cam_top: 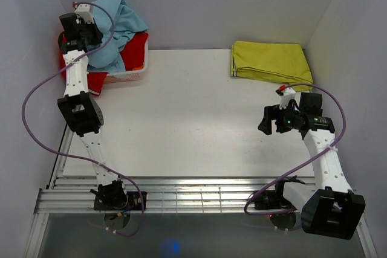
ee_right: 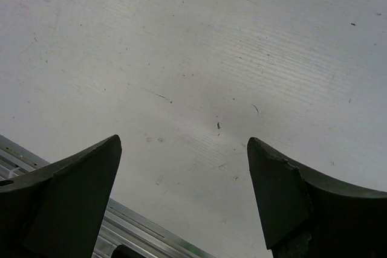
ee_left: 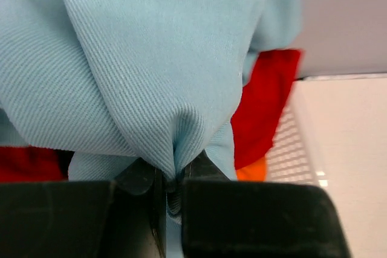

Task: Fold and stack the trousers
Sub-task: Grab the trousers from the pile, then move the trousers to the center of the board

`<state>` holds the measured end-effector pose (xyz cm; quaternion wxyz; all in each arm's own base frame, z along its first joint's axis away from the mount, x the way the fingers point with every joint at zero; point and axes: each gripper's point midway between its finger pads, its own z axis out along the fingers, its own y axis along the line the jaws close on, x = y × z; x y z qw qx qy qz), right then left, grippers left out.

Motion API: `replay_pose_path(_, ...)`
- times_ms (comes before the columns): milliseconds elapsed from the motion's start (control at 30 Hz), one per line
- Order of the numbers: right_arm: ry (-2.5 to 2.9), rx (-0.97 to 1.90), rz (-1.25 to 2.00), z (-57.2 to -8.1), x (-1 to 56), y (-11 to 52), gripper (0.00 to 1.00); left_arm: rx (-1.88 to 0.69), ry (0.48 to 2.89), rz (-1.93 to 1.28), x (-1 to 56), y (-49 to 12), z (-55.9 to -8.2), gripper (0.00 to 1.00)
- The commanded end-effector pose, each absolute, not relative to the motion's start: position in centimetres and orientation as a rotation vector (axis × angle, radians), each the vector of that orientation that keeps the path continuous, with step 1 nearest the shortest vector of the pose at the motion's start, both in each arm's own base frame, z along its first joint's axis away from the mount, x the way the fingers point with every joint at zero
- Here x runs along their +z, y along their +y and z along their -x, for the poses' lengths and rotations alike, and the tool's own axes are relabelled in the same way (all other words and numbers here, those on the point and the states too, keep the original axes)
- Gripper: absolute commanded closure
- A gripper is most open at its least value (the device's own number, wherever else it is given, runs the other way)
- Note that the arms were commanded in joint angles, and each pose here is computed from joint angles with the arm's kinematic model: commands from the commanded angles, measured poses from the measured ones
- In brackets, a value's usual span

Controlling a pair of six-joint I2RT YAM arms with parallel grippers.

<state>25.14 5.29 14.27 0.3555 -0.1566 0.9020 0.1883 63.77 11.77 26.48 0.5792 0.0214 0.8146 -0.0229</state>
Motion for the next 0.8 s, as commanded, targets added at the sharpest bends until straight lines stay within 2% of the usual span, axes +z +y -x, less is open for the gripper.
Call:
replay_pose_path(0, 2.276, 0.467, 0.420, -25.8, 15.7, 5.2, 0.10, -0.245, 1.470, -0.311, 46.8, 2.1, -57.9, 1.00)
replay_pose_path(67, 2.271, 0.461, 0.420, -25.8, 15.8, 5.1, 0.10, -0.277, 1.384, -0.334, 50.7, 0.7, -55.4, 1.00)
replay_pose_path(367, 2.243, 0.450, 0.425, -26.1, 16.5, 5.1, 0.10, -0.550, 1.135, -0.435, 61.3, -5.2, -45.7, 1.00)
replay_pose_path(433, 2.239, 0.455, 0.426, -26.2, 16.7, 5.2, 0.10, -0.624, 1.055, -0.485, 64.1, -6.9, -41.7, 1.00)
replay_pose_path(467, 2.221, 0.454, 0.433, -26.5, 17.2, 5.2, 0.10, -0.737, 0.996, -0.544, 66.2, -9.2, -37.9, 1.00)
replay_pose_path(567, 2.148, 0.477, 0.469, -27.0, 19.0, 5.9, 0.10, -0.861, 0.826, -0.631, 70.8, -13.1, -30.8, 1.00)
replay_pose_path(667, 2.128, 0.487, 0.479, -27.2, 19.9, 6.1, 0.10, -0.934, 0.694, -0.598, 74.0, -14.4, -26.8, 1.00)
replay_pose_path(767, 2.085, 0.527, 0.535, -26.9, 20.7, 6.9, 0.10, -0.977, 0.649, -0.620, 74.5, -15.9, -25.2, 1.00)
